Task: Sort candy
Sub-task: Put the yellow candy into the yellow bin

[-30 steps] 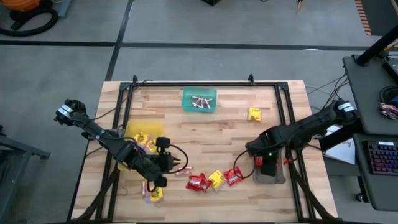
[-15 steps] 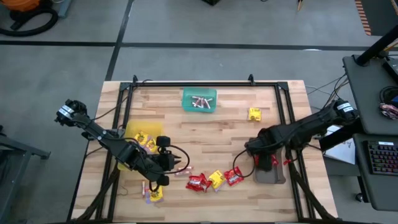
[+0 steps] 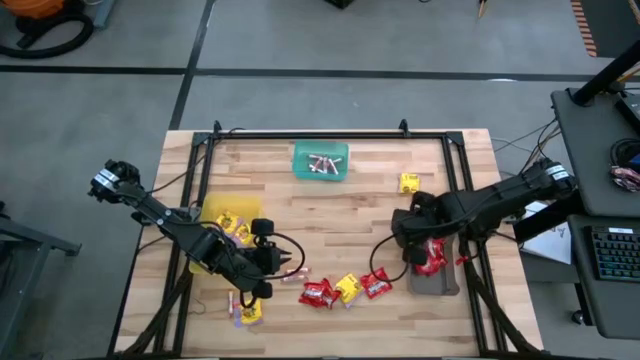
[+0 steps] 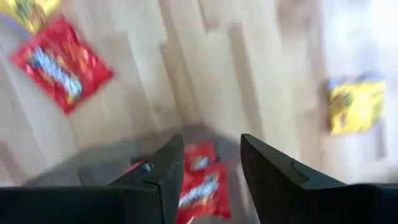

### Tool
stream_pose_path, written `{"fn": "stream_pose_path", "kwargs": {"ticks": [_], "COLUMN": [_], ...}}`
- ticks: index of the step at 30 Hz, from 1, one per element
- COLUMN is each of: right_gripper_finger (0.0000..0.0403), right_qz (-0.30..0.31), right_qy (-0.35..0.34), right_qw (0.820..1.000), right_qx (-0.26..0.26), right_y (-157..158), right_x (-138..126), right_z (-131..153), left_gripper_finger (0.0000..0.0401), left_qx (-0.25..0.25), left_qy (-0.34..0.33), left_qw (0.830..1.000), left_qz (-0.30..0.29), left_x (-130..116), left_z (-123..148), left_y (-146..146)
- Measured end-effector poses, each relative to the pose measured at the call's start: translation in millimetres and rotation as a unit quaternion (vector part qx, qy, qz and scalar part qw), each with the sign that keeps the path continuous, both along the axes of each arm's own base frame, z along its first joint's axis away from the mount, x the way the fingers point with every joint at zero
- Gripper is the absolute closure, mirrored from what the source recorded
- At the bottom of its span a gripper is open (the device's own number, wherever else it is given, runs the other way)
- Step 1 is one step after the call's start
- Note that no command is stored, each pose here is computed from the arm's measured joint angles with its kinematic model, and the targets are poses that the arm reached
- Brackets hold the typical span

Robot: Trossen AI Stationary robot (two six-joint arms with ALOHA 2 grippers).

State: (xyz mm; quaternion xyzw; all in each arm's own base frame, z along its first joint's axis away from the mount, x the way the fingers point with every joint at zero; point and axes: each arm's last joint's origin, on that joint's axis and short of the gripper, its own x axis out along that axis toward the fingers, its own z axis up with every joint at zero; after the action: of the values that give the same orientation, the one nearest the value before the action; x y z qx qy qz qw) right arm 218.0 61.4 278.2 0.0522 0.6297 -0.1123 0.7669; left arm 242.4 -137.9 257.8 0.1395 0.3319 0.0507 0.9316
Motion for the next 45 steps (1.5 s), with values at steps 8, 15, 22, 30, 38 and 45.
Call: {"fn": "stream_pose_path", "kwargs": {"ticks": [8, 15, 22, 30, 38, 45], "right_gripper_finger": [0.0254, 0.0262, 0.0265, 0.027, 0.0281, 0.0291], "right_qz": [0.083, 0.142, 0.131, 0.049, -0.099, -0.263], "right_qy": [-0.119, -0.202, -0.275, -0.341, -0.342, -0.263], "right_qw": [0.989, 0.968, 0.946, 0.932, 0.931, 0.925], "right_qx": [-0.034, -0.055, -0.111, -0.111, -0.075, -0.075], "right_y": [4, 8, 4, -19, -52, -102], "right_x": [22, 38, 51, 62, 61, 44], "right_z": [14, 14, 4, -14, -31, -45], "left_gripper_finger": [0.0365, 0.0365, 0.0365, 0.0365, 0.0365, 0.0365], "left_qx": [-0.012, -0.022, -0.027, -0.009, -0.026, -0.023], "left_qy": [-0.003, -0.005, -0.009, -0.035, -0.037, -0.032], "left_qw": [1.0, 1.0, 0.999, 0.997, 0.996, 0.996], "left_qz": [0.01, 0.017, 0.026, 0.068, 0.081, 0.083], "left_x": [0, 0, 0, 0, 0, -1], "left_z": [0, 0, 0, 1, 1, 0], "left_y": [0, 0, 0, 3, 3, 3]}}
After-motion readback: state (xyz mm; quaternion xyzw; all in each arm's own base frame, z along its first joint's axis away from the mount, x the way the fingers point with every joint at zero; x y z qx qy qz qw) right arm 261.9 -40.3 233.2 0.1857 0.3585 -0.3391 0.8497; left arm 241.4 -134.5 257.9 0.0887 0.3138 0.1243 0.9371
